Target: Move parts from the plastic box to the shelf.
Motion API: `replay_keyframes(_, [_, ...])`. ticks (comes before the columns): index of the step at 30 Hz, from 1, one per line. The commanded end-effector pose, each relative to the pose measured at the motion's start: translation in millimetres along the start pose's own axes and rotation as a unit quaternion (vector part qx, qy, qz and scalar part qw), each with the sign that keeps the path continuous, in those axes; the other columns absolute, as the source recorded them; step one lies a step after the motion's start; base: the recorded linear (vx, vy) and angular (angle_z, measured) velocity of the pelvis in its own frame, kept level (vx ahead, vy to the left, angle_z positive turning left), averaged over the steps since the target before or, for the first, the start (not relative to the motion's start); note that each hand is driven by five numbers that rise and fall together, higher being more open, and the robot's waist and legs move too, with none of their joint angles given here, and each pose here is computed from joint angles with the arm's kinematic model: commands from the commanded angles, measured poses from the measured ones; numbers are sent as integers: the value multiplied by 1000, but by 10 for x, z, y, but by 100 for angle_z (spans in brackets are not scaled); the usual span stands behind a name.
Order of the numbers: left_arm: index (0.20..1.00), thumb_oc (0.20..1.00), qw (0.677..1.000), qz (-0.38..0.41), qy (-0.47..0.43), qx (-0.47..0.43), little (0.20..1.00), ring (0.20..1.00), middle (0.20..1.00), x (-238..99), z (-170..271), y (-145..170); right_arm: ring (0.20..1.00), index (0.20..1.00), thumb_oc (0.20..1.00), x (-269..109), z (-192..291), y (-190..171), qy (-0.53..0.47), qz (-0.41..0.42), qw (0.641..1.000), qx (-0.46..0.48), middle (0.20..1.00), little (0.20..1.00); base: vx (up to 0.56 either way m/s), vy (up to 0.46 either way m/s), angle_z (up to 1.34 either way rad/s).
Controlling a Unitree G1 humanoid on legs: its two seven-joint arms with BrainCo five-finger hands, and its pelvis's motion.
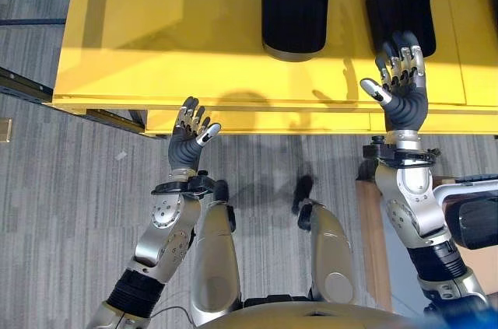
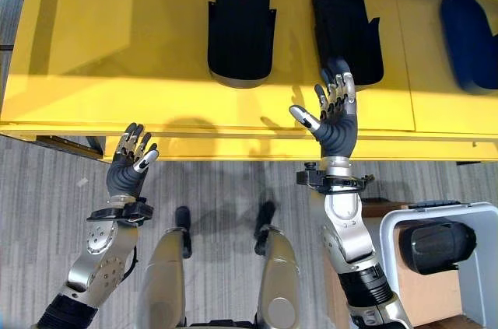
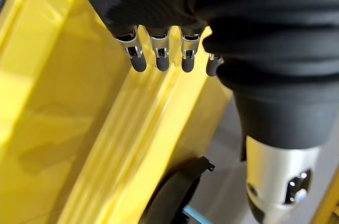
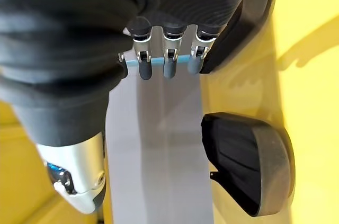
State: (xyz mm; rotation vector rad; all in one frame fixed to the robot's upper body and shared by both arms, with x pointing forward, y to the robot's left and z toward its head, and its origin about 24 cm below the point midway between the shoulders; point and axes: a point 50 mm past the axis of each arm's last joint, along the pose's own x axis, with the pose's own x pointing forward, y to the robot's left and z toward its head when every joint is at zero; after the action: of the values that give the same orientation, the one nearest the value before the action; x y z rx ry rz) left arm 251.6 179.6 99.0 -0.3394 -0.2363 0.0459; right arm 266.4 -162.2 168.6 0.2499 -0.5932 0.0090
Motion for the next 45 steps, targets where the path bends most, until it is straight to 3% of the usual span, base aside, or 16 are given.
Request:
replay_keyframes(1, [1000, 1000, 953, -144, -262, -47, 1000, 1000, 1000, 372, 932, -718, 1000, 1000, 1000, -33, 166, 21, -49, 12, 998, 29, 1000, 1000, 11, -7, -41])
replay_keyframes(16, [1000, 1000, 906, -208, -360, -80, 1000, 1000, 1000, 144, 1367, -889, 1000, 1000, 1000, -142, 180, -32, -33, 29, 999, 28, 1000, 1000, -1, -2, -13])
replay_keyframes(23, [1000, 1000, 911, -193, -357, -72, 1000, 1000, 1000, 167, 1344, -875, 1000, 1000, 1000, -170, 187, -56, -33, 25, 999, 27, 1000, 1000, 0, 0, 0])
replay_keyframes(35, [1000, 1000, 949, -36, -303, 81, 1000, 1000, 1000, 703, 1027, -573, 1000, 1000, 1000, -151, 122, -74, -20, 15, 999, 36, 1000, 1000, -5, 3, -2])
replay_keyframes(45, [1000, 1000, 950, 91, -265, 138, 1000, 1000, 1000, 1021, 959, -185, 1000, 1000, 1000, -177, 75, -74, -8, 17, 999, 42, 1000, 1000, 20, 11, -9])
